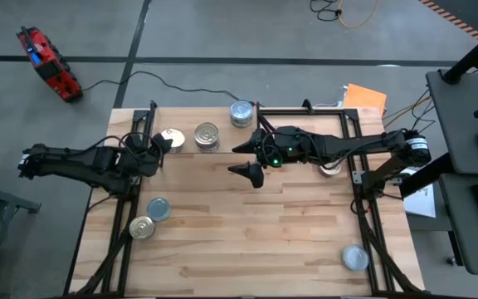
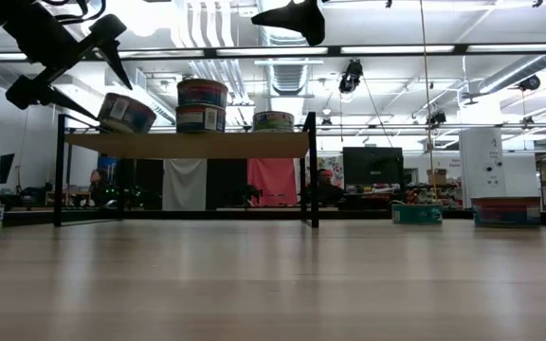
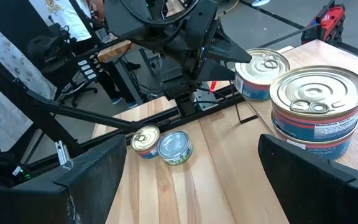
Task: Stack canned seafood by type on shelf
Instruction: Put the blue and pink tuna can on the shelf, then move the blue tuna can to the center of the table
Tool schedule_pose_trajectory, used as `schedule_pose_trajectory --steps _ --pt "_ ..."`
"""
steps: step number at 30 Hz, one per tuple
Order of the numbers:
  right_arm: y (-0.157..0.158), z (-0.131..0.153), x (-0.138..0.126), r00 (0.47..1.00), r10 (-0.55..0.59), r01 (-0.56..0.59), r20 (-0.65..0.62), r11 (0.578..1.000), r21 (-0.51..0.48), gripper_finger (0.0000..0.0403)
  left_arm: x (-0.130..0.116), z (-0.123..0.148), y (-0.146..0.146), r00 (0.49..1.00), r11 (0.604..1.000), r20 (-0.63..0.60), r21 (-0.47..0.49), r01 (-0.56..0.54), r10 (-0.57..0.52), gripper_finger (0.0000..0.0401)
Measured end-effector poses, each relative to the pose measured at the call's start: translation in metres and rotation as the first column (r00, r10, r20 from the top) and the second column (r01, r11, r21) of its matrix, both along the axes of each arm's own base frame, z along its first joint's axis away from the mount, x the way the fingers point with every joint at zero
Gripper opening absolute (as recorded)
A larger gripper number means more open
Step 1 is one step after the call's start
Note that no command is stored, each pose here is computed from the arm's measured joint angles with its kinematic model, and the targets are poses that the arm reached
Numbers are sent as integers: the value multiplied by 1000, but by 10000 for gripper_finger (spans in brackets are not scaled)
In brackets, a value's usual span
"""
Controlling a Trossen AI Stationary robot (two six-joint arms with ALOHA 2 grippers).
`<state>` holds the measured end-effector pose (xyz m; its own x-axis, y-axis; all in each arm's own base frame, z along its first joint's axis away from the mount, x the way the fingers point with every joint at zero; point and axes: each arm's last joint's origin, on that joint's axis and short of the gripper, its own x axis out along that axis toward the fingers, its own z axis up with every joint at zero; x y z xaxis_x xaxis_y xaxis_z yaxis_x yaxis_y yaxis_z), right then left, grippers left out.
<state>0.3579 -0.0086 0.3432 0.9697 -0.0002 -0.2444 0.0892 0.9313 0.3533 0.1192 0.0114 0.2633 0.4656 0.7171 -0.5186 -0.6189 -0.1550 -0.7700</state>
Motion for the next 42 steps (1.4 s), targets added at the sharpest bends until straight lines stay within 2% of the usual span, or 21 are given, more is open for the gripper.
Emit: schedule_pose_trajectory --steps 6,11,15,18,23,27,30,34,39,42 --pt "0 -1 0 1000 -1 1 -11 1000 -1 354 1 7 0 999 1000 33 -4 1 -1 334" --pt "0 -2 0 1000 -1 1 -19 1000 -4 354 0 13 0 1000 999 8 21 30 -30 335" --pt "0 -3 -1 999 -3 3 -36 1000 3 354 1 21 -1 996 996 -15 25 88 -88 335" --pt "-2 -6 -4 997 -18 22 -81 999 47 354 1 32 -1 989 988 -38 46 147 -146 335" --pt "-2 -11 -10 985 -43 63 -167 991 120 346 -1 55 -1 957 950 -140 147 274 -254 336" --pt "-1 -20 -15 960 -54 106 -275 978 178 331 1 77 -2 908 891 -255 231 392 -333 332" --pt "-1 -26 -24 921 -64 157 -384 963 217 314 4 93 -3 870 842 -330 280 462 -368 323" --pt "-1 -36 -39 838 -75 223 -540 951 214 285 15 109 -4 816 778 -426 322 540 -390 307" --pt "-12 -48 -56 688 -187 349 -701 933 93 249 35 119 -7 737 705 -520 314 636 -432 286" --pt "-21 -53 -66 593 -253 404 -764 915 10 230 47 123 -8 719 696 -544 305 650 -432 271"
